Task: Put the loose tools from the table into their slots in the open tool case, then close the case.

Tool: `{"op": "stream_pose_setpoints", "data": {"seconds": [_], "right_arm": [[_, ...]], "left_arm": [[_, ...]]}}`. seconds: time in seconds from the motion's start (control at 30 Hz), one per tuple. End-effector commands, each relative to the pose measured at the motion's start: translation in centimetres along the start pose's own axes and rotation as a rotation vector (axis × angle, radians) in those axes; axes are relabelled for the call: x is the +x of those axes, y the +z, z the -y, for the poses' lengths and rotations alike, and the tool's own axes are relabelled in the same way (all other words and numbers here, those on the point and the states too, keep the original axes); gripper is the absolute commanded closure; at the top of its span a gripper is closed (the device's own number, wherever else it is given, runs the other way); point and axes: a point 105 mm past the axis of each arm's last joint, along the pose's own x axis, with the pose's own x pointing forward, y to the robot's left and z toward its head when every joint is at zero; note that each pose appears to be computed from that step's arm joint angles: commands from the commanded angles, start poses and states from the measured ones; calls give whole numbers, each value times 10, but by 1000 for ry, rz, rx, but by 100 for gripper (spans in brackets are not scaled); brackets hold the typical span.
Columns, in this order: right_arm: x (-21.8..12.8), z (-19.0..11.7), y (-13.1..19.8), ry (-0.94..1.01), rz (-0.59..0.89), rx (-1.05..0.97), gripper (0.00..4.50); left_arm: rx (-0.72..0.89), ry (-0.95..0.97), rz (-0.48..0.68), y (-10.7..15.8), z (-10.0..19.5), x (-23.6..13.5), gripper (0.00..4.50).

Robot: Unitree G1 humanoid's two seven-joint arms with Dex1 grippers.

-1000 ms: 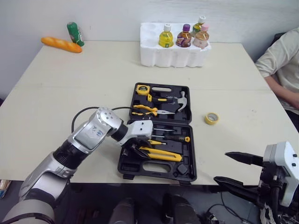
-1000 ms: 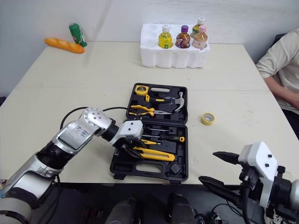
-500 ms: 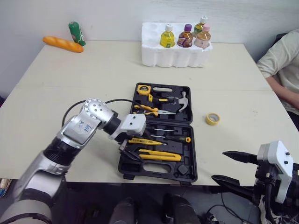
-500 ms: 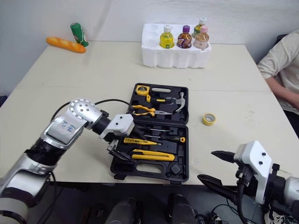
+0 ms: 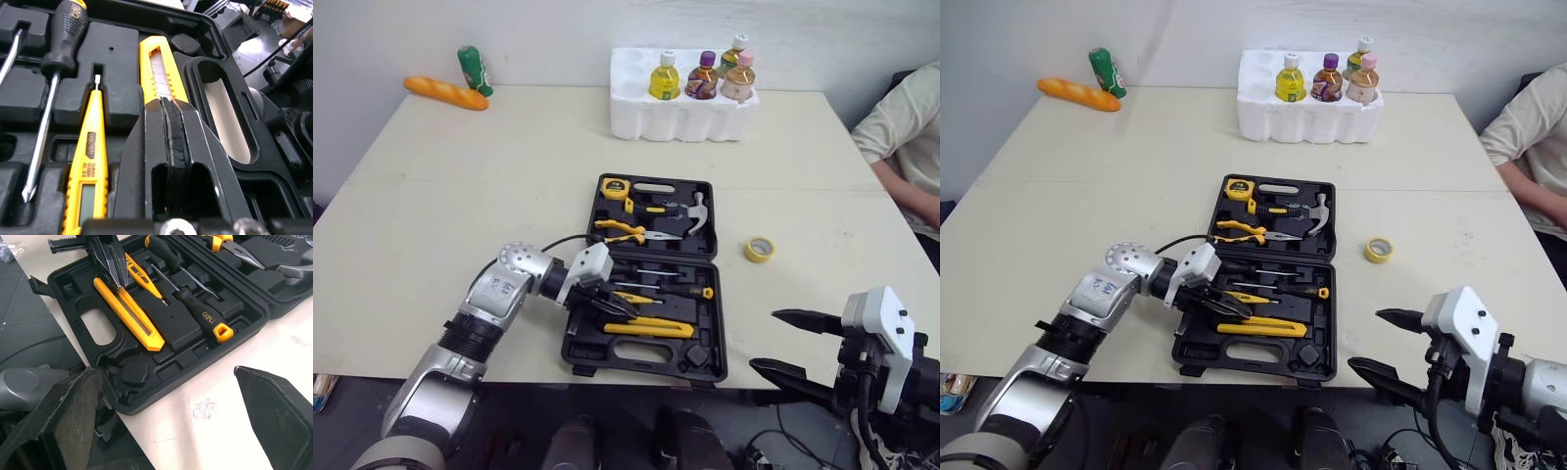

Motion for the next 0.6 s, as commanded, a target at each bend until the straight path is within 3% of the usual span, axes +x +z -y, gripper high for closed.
{"op": "stream_pose_setpoints", "data": {"seconds": [0.03, 0.17, 0.33, 0.47, 0.6], "right_arm": [[1, 1, -3, -13, -24, -16, 0], [2, 1, -3, -12, -29, -16, 0], [2, 2, -3, -15, -31, -15, 0], [2, 3, -4, -20, -35, -11, 0], [2, 2, -4, -19, -36, -7, 0]], "left_arm": [[9, -52, -156, -25, 11, 5, 446], [28, 34, -319, -54, -3, 8, 446], [70, -3, -395, -64, 1, 11, 446], [77, 0, -369, -60, 0, 12, 446], [70, 67, -274, -37, -15, 3, 446]]}}
